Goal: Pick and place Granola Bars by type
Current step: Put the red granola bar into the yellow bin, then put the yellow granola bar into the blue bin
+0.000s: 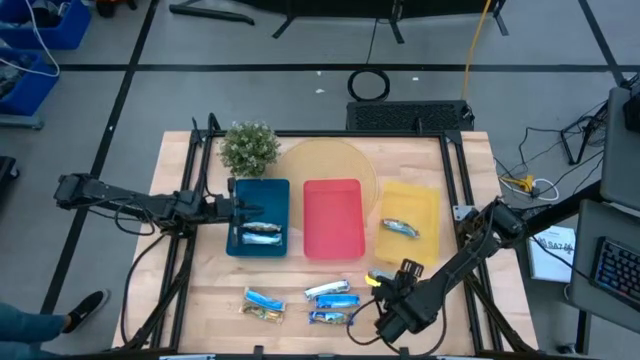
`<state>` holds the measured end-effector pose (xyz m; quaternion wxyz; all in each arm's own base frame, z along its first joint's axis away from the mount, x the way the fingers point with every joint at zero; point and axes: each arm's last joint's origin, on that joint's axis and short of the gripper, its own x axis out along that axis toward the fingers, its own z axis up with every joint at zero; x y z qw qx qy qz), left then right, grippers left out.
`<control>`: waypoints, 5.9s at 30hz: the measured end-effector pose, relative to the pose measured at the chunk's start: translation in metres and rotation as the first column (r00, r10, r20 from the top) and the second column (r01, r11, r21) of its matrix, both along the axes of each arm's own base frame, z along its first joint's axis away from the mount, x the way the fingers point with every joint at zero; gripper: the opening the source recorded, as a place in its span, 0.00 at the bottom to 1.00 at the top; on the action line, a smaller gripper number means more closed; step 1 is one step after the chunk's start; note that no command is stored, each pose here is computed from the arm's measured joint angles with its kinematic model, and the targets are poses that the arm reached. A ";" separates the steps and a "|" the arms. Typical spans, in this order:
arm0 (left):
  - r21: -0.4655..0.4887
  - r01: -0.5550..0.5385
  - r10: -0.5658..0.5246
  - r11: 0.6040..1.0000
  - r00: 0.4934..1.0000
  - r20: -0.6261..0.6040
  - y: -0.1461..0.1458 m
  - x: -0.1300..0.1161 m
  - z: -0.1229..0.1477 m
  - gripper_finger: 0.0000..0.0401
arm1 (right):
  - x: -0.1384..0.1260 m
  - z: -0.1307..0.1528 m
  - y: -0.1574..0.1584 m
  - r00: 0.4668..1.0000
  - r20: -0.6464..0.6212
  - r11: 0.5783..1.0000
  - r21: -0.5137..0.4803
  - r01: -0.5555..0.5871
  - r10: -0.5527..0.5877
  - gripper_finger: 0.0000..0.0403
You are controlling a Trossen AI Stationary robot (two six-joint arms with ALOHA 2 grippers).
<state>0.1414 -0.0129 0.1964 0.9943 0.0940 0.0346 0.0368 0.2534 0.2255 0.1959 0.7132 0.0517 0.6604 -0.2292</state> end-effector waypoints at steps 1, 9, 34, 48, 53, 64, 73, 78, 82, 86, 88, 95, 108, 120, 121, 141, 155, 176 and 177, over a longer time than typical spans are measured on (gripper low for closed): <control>0.000 0.005 -0.005 1.000 1.000 -0.002 0.000 0.000 0.001 0.12 | -0.001 -0.003 -0.001 1.000 -0.004 1.000 -0.002 -0.008 0.008 0.50; 0.026 0.006 -0.006 1.000 1.000 -0.013 0.000 0.000 0.002 0.12 | -0.007 -0.021 -0.007 0.998 -0.047 0.998 -0.026 -0.050 0.049 0.45; 0.004 0.003 -0.003 1.000 0.998 -0.064 0.000 0.000 -0.003 0.12 | -0.015 -0.050 -0.009 0.982 -0.107 0.983 0.113 -0.142 0.154 0.11; -0.045 -0.004 0.001 0.999 0.997 -0.076 0.000 0.000 -0.005 0.12 | -0.016 -0.040 -0.008 0.991 -0.060 0.985 0.139 -0.107 0.116 0.11; -0.047 -0.004 0.001 0.999 0.997 -0.080 0.000 0.000 -0.005 0.12 | -0.021 -0.013 -0.011 0.991 0.035 0.977 0.166 -0.132 0.128 0.07; -0.041 -0.004 0.000 0.999 0.995 -0.099 0.000 -0.001 -0.007 0.12 | -0.051 0.064 -0.049 0.945 0.215 0.961 0.072 -0.267 0.246 0.07; -0.097 -0.013 0.003 0.995 0.995 -0.100 0.000 -0.001 -0.008 0.12 | -0.093 0.097 -0.107 0.970 0.078 0.964 -0.155 -0.215 0.229 0.08; -0.117 -0.018 0.005 0.993 0.994 -0.107 0.000 -0.001 -0.008 0.12 | -0.101 0.078 -0.129 0.974 -0.005 0.965 -0.135 -0.226 0.227 0.06; -0.115 -0.019 0.005 0.993 0.993 -0.122 0.000 -0.001 -0.010 0.12 | -0.105 0.045 -0.147 0.978 -0.059 0.972 -0.109 -0.208 0.202 0.06; -0.133 -0.023 0.007 0.991 0.993 -0.121 0.000 -0.001 -0.010 0.12 | -0.107 0.014 -0.166 0.981 -0.094 0.978 -0.108 -0.179 0.169 0.09; -0.137 -0.023 0.007 0.990 0.993 -0.121 0.000 -0.001 -0.010 0.12 | -0.106 -0.001 -0.171 0.979 -0.094 0.979 -0.079 -0.188 0.181 0.08; -0.182 -0.035 0.009 0.983 0.990 -0.141 0.000 -0.002 -0.012 0.12 | -0.101 -0.032 -0.178 0.964 -0.028 0.964 0.028 -0.265 0.266 0.06; -0.181 -0.045 0.013 0.983 0.984 -0.176 0.000 -0.002 -0.016 0.12 | -0.099 -0.024 -0.180 0.991 0.000 0.991 -0.011 -0.130 0.130 0.32; -0.121 -0.031 0.010 0.992 0.985 -0.170 0.000 -0.002 -0.015 0.12 | -0.096 0.023 -0.159 0.953 0.182 0.965 -0.151 -0.216 0.242 0.25; -0.113 -0.032 0.012 0.993 0.985 -0.171 0.000 -0.002 -0.015 0.12 | -0.097 0.025 -0.158 0.946 0.205 0.964 -0.144 -0.223 0.250 0.24; -0.252 -0.031 -0.018 0.967 0.982 -0.190 -0.001 -0.003 -0.017 0.12 | -0.086 0.028 -0.124 0.219 0.690 0.723 -0.647 -0.242 0.690 0.01; -0.097 0.115 -0.129 0.989 0.980 -0.150 -0.005 -0.002 -0.012 0.12 | -0.129 -0.019 -0.154 0.002 0.688 0.676 -0.712 -0.187 0.726 0.00; -0.098 0.180 -0.202 0.979 0.774 -0.600 -0.086 0.037 0.033 0.12 | -0.128 -0.026 -0.192 0.134 0.836 0.846 -0.526 -0.084 0.532 0.00; -0.096 0.187 -0.205 0.978 0.754 -0.624 -0.095 0.040 0.037 0.12 | -0.128 -0.027 -0.193 0.135 0.838 0.849 -0.520 -0.093 0.528 0.00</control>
